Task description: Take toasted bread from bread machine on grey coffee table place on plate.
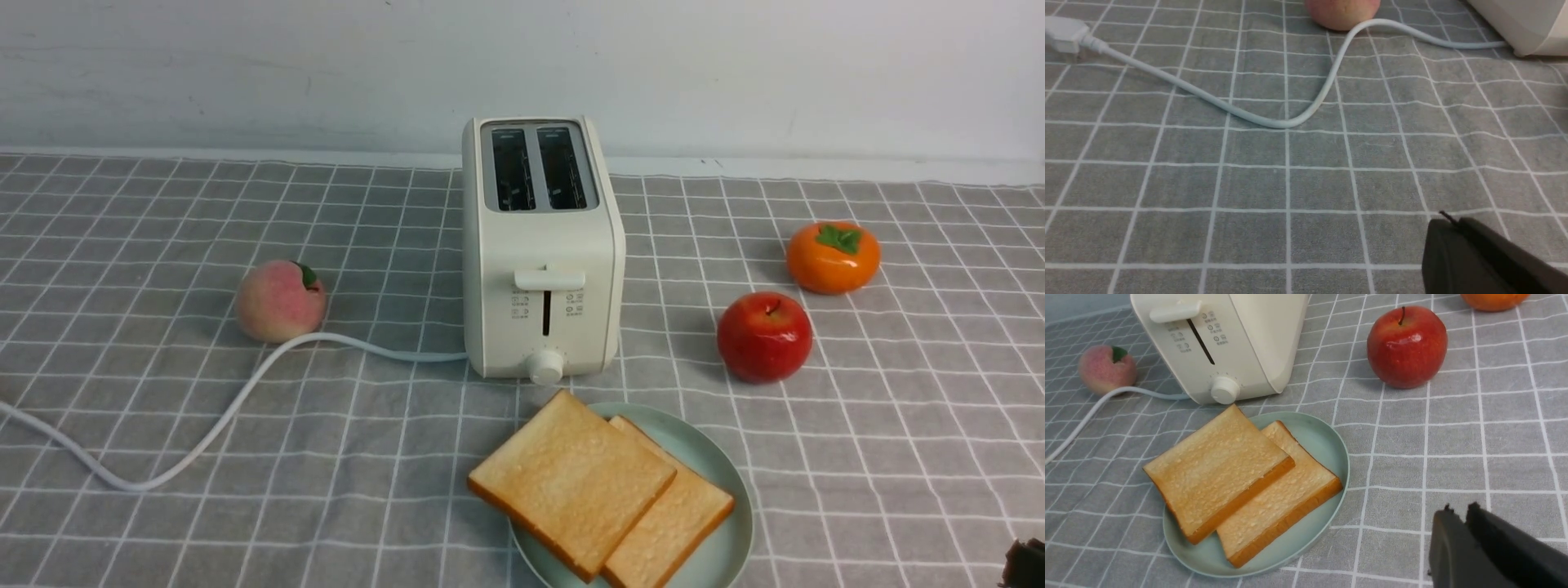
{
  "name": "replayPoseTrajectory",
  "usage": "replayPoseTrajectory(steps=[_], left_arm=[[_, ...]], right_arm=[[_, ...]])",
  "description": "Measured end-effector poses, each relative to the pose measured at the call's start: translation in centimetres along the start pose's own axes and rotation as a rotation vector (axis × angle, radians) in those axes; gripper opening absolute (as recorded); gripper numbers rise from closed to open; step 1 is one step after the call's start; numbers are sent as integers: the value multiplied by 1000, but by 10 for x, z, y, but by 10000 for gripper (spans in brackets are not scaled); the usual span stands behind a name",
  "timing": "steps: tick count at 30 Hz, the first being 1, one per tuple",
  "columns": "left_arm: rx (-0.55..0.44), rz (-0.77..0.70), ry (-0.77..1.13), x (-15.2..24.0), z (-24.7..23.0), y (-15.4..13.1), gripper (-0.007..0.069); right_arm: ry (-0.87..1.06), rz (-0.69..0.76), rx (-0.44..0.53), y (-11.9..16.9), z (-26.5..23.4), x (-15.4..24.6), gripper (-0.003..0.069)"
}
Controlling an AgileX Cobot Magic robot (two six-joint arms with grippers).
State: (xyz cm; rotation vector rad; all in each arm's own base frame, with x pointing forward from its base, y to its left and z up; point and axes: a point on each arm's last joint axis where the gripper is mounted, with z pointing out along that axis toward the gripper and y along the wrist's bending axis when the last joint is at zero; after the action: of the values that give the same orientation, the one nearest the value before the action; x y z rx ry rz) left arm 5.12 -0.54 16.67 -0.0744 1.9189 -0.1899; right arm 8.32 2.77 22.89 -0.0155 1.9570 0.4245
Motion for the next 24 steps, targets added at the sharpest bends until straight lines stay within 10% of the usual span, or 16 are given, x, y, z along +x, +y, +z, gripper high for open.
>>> replayPoseTrajectory(steps=[24], left_arm=[[-60, -21, -11, -1, 0, 3, 6]], right_arm=[[-1, -4, -8, 1, -2, 1, 85]])
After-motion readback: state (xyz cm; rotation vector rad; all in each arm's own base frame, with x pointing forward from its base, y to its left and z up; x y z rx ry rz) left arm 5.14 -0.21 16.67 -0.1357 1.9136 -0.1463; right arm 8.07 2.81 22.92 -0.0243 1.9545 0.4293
